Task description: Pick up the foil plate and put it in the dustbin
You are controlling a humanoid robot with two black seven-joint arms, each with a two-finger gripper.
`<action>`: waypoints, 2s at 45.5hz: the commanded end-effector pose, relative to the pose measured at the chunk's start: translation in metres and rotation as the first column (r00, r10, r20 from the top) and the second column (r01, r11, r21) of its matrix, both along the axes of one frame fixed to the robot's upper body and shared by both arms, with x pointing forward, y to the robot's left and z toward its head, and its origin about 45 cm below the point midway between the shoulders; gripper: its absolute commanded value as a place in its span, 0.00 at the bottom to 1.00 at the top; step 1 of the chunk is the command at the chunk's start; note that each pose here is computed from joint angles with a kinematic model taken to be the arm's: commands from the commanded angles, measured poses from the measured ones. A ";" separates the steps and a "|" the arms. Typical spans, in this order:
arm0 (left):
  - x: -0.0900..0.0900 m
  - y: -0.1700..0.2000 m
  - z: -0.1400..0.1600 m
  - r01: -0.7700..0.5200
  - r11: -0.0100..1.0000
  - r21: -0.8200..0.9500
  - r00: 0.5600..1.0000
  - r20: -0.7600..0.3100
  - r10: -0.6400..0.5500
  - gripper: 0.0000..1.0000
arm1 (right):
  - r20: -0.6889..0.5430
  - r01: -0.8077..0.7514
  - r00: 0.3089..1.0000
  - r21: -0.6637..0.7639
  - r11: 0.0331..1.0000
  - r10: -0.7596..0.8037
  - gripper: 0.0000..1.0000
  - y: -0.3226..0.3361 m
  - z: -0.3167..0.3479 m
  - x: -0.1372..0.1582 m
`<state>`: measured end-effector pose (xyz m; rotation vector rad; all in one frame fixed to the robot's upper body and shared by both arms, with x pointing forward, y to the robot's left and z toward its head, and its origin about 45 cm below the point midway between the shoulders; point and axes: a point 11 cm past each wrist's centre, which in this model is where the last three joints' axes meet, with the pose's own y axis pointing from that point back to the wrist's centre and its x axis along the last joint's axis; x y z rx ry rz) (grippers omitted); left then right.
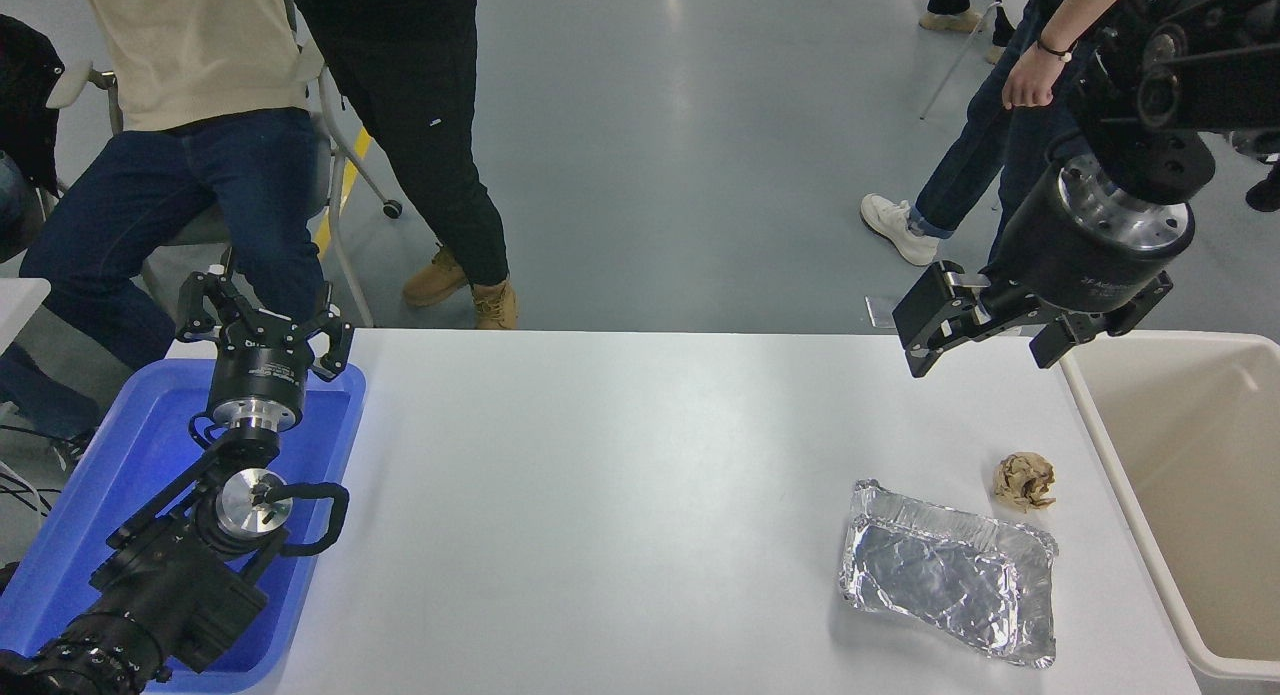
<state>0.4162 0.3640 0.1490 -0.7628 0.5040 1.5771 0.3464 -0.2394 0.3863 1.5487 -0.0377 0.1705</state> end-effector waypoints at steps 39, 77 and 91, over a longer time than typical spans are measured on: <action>0.001 -0.001 0.000 0.001 1.000 -0.001 1.000 0.001 -0.001 0.99 | 0.029 0.109 0.994 0.022 0.994 -0.110 1.00 -0.105 -0.082 0.002; 0.000 -0.001 0.000 0.001 1.000 -0.001 1.000 0.000 -0.001 0.99 | 0.051 0.170 0.984 0.049 0.984 -0.172 1.00 -0.205 -0.294 -0.091; 0.001 -0.001 0.000 0.001 1.000 -0.001 1.000 0.001 -0.001 0.99 | 0.085 0.181 0.979 0.071 0.981 -0.187 1.00 -0.193 -0.308 -0.079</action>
